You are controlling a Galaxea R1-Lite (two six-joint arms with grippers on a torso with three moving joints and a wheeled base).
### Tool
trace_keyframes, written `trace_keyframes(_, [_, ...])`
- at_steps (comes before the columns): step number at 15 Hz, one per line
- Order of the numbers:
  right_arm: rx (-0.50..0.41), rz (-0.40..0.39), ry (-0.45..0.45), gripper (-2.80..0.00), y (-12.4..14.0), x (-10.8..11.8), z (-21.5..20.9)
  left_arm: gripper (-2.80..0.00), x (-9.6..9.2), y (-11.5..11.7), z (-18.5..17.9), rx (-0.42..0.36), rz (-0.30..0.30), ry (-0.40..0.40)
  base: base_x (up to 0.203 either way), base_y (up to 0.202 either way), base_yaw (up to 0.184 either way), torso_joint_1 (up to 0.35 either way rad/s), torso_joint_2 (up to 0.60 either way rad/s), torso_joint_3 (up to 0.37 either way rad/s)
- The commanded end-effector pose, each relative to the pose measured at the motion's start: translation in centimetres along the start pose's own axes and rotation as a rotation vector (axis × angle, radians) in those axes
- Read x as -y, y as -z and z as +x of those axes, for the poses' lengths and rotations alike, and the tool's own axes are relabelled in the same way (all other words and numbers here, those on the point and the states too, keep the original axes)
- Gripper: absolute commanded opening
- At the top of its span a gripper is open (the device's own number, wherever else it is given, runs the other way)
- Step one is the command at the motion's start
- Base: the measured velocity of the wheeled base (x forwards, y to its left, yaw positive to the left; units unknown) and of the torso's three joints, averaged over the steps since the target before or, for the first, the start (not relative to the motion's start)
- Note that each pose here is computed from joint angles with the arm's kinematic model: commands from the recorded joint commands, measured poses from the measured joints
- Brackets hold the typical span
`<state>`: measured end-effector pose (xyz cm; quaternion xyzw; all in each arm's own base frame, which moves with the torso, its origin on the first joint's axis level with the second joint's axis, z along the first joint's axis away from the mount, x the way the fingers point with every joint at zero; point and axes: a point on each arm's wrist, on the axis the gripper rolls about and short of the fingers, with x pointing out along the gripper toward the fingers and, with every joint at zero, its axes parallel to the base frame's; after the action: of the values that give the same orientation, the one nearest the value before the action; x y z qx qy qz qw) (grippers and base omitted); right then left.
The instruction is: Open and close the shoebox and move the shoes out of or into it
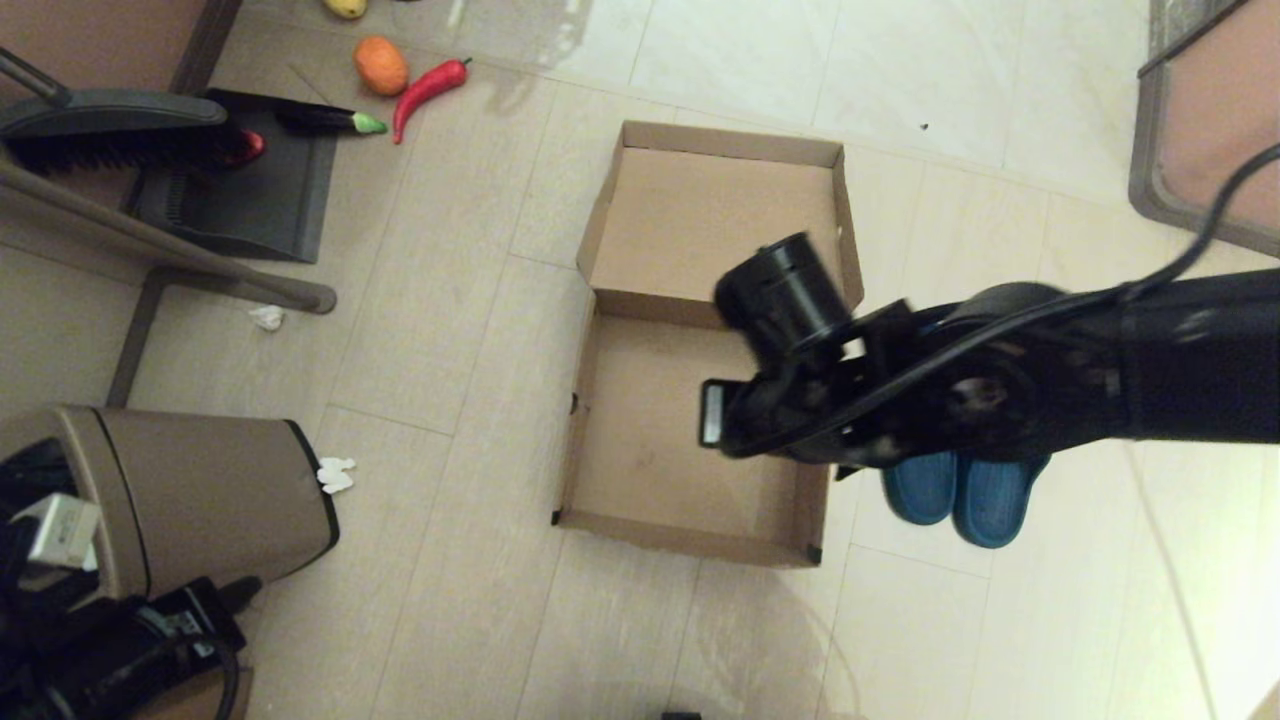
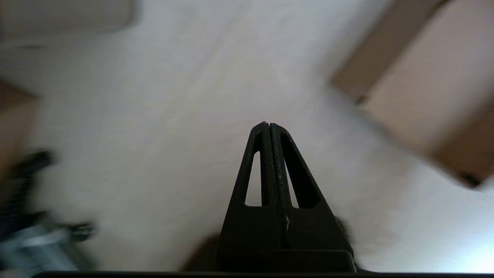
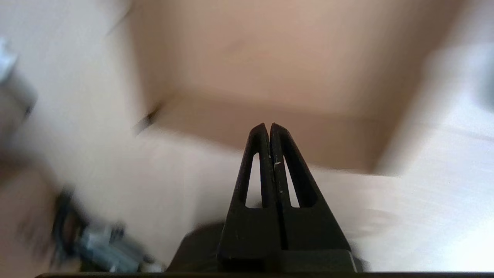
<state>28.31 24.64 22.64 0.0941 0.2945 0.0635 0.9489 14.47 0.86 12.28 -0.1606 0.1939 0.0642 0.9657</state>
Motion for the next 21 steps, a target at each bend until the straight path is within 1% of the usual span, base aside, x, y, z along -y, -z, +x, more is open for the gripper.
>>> trace_keyframes(1, [0.126,0.109,0.053,-2.8,-3.9,6.0,-5.7,-2.8,-0.4,0.9,-0.4,-0.01,0.025,-0.044,0.0,0.0,0.0,0.0,0.0,0.0])
trace_keyframes(2, [0.161,0.14,0.127,-2.8,-4.5,9.5,-7.4,-2.8,-0.6,1.4,-0.6,-0.026,0.057,-0.05,0.0,0.0,0.0,0.0,0.0,0.0])
trace_keyframes(3, [0.186,0.143,0.179,-2.8,-4.2,12.3,-9.6,-2.8,-0.8,2.1,-1.1,-0.036,0.104,-0.053,0.0,0.0,0.0,0.0,0.0,0.0])
trace_keyframes(4, [0.201,0.13,0.214,-2.8,-3.1,14.4,-11.9,-2.8,-1.0,2.6,-1.9,-0.027,0.144,-0.05,0.0,0.0,0.0,0.0,0.0,0.0])
trace_keyframes(5, [0.194,0.101,0.246,-2.8,-0.9,16.4,-14.0,-2.8,-1.0,2.8,-2.8,0.002,0.177,-0.042,0.0,0.0,0.0,0.0,0.0,0.0])
trace_keyframes(6, [0.167,0.063,0.277,-2.8,2.1,18.1,-15.2,-2.8,-1.1,2.8,-3.9,0.039,0.201,-0.032,0.0,0.0,0.0,0.0,0.0,0.0])
trace_keyframes(7, [0.16,0.023,0.296,-2.8,5.4,19.7,-16.8,-2.8,-1.2,3.1,-5.2,0.074,0.233,-0.023,0.0,0.0,0.0,0.0,0.0,0.0])
trace_keyframes(8, [0.176,-0.019,0.304,-2.8,8.6,21.1,-18.4,-2.8,-1.4,3.7,-6.6,0.097,0.269,-0.011,0.0,0.0,0.0,0.0,0.0,0.0])
trace_keyframes(10, [0.196,-0.122,0.312,-2.8,15.3,23.4,-19.9,-2.8,-1.9,5.6,-9.1,0.109,0.349,0.037,0.0,0.0,0.0,0.0,0.0,0.0])
trace_keyframes(11, [0.22,-0.167,0.296,-2.8,18.1,24.3,-20.3,-2.8,-2.2,6.8,-10.0,0.093,0.394,0.056,0.0,0.0,0.0,0.0,0.0,0.0])
trace_keyframes(12, [0.236,-0.206,0.251,-2.8,20.2,24.8,-20.4,-2.8,-2.6,7.9,-10.6,0.05,0.433,0.067,0.0,0.0,0.0,0.0,0.0,0.0])
trace_keyframes(13, [0.257,-0.249,0.177,-2.8,21.7,25.1,-20.4,-2.8,-2.9,8.9,-11.0,0.001,0.472,0.081,0.0,0.0,0.0,0.0,0.0,0.0])
trace_keyframes(14, [0.284,-0.3,0.072,-2.8,22.9,25.2,-20.5,-2.8,-2.9,9.1,-11.2,-0.006,0.497,0.099,0.0,0.0,0.0,0.0,0.0,0.0])
trace_keyframes(15, [0.288,-0.34,-0.027,-2.8,23.8,25.2,-20.4,-2.8,-3.0,9.2,-11.2,-0.012,0.495,0.1,0.0,0.0,0.0,0.0,0.0,0.0])
trace_keyframes(16, [0.282,-0.355,-0.044,-2.8,24.2,25.3,-20.2,-2.8,-3.0,9.2,-11.3,-0.003,0.477,0.076,0.0,0.0,0.0,0.0,0.0,0.0])
trace_keyframes(17, [0.256,-0.346,0.0,-2.8,24.4,25.3,-20.0,-2.8,-3.0,9.2,-11.4,0.009,0.46,0.05,0.0,0.0,0.0,0.0,0.0,0.0])
trace_keyframes(19, [0.235,-0.286,0.143,-2.8,24.5,25.3,-19.8,-2.8,-3.1,9.2,-11.4,0.01,0.449,0.03,0.0,0.0,0.0,0.0,0.0,0.0])
trace_keyframes(20, [0.261,-0.268,0.184,-2.8,24.7,25.3,-19.9,-2.8,-3.1,9.2,-11.4,0.019,0.445,0.021,0.0,0.0,0.0,0.0,0.0,0.0])
trace_keyframes(21, [0.31,-0.272,0.189,-2.8,25.0,25.2,-20.2,-2.8,-3.1,9.2,-11.5,0.026,0.448,0.034,0.0,0.0,0.0,0.0,0.0,0.0])
